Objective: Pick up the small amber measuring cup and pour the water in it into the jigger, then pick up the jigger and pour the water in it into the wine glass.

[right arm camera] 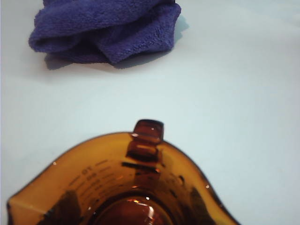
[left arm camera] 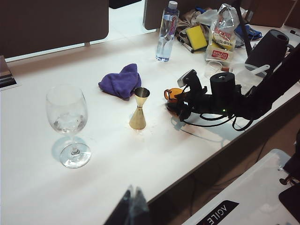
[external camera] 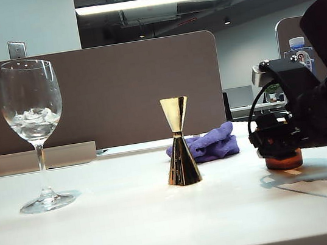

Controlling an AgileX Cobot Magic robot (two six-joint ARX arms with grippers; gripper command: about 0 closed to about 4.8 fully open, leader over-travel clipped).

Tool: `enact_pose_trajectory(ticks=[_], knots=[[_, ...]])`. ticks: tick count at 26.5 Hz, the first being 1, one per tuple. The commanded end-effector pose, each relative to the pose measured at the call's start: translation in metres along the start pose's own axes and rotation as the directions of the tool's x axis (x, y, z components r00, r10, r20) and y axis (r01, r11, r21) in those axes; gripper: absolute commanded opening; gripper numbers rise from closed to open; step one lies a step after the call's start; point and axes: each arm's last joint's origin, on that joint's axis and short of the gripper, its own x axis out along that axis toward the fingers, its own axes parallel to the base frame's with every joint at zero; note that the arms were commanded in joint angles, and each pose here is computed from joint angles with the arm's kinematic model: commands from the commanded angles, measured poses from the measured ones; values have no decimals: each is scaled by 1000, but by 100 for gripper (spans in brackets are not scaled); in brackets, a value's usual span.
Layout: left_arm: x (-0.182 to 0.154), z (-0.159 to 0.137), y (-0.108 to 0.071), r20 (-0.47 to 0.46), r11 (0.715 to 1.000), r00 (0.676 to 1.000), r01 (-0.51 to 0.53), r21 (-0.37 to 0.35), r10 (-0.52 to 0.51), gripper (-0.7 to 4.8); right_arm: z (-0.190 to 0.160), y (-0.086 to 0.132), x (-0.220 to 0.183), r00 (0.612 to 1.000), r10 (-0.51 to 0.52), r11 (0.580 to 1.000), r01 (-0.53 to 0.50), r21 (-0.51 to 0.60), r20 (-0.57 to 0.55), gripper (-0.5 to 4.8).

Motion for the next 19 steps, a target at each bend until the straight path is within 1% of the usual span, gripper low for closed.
enact_pose_trajectory(ticks=[1, 12, 19], knots=[[-1, 0, 0, -1, 1000, 1000, 2, -3, -2, -2, 3, 0, 0, 1000, -3, 1000, 3, 7, 15, 39], [-1, 0, 0, -1, 1000, 1000, 2, -3, -2, -2, 16, -1, -7, 998, -5, 1000, 5, 11, 61, 40], [-1, 0, 0, -1, 1000, 1000, 2, -3, -2, -2, 36, -1, -8, 999, -5, 1000, 5, 7, 31, 40]])
